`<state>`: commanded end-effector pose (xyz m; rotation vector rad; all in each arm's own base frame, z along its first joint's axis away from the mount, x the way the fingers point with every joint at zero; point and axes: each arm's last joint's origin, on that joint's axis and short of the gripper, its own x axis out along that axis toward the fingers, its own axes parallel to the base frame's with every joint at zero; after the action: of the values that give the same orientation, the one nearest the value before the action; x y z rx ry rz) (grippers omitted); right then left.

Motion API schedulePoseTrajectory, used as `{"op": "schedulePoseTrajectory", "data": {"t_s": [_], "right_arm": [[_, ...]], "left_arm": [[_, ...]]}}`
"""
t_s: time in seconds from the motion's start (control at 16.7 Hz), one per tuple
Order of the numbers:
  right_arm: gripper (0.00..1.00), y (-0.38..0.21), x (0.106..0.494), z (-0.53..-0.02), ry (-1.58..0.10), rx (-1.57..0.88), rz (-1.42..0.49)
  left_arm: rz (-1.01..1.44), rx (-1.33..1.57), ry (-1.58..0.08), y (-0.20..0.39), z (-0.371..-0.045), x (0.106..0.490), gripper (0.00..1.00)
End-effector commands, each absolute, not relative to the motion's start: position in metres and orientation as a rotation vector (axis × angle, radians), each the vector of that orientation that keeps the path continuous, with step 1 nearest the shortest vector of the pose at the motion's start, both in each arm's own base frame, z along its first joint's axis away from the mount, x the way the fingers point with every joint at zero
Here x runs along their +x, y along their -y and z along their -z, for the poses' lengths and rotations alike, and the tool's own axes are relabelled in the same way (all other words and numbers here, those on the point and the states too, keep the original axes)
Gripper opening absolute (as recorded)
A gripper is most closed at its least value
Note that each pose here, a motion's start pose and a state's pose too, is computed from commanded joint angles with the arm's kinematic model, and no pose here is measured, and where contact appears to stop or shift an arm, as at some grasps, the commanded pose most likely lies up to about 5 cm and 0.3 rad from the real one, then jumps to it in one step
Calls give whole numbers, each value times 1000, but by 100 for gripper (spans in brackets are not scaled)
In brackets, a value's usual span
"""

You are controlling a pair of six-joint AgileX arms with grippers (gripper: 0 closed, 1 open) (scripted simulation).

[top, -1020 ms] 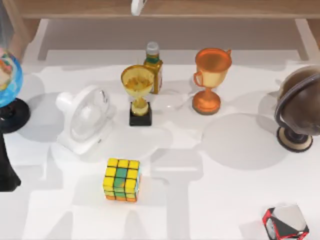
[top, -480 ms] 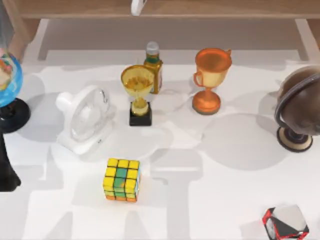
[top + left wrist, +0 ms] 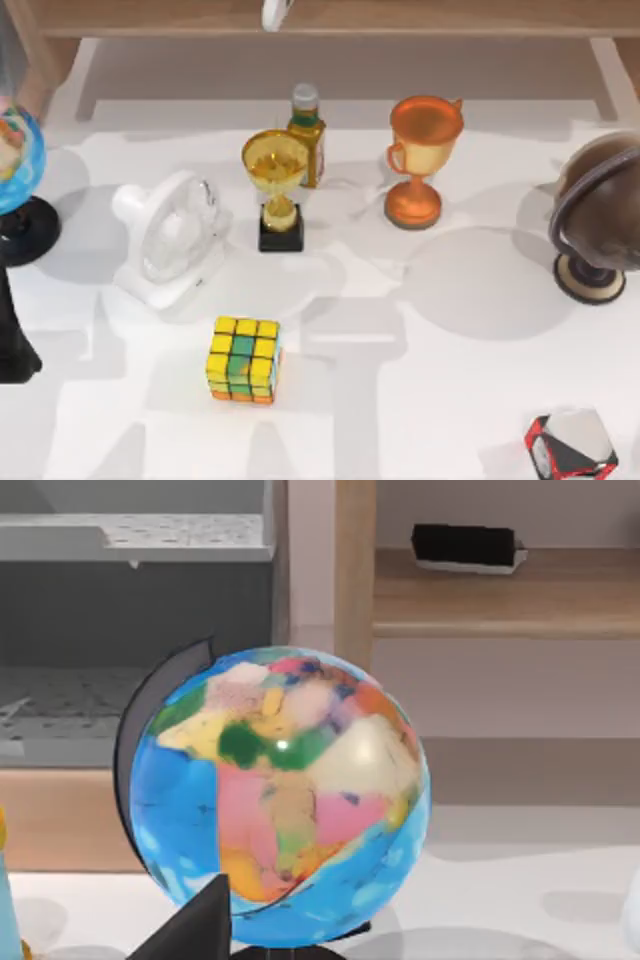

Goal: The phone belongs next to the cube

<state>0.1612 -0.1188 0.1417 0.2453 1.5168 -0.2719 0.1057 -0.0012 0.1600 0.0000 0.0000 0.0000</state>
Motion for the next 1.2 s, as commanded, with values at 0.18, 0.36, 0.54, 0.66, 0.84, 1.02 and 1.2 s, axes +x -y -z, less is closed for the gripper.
{"op": "schedulePoseTrajectory", "data": {"t_s": [0.18, 0.36, 0.54, 0.66, 0.84, 1.02, 1.2], "right_arm": [[0, 118, 176, -167, -1460, 179, 271], [0, 109, 193, -197, -1416, 100, 249], [0, 91, 211, -228, -1381, 24, 211], [0, 75, 223, -248, -1358, -22, 177], [0, 43, 239, -277, -1319, -80, 119], [0, 6, 253, -300, -1281, -116, 54], [0, -37, 264, -314, -1257, -123, -13]], "left_arm": [[0, 0, 0, 1, -160, 106, 100], [0, 0, 0, 1, -160, 106, 100], [0, 0, 0, 1, -160, 106, 100], [0, 0, 0, 1, -160, 106, 100], [0, 0, 0, 1, -160, 106, 100], [0, 0, 0, 1, -160, 106, 100], [0, 0, 0, 1, -160, 106, 100]]}}
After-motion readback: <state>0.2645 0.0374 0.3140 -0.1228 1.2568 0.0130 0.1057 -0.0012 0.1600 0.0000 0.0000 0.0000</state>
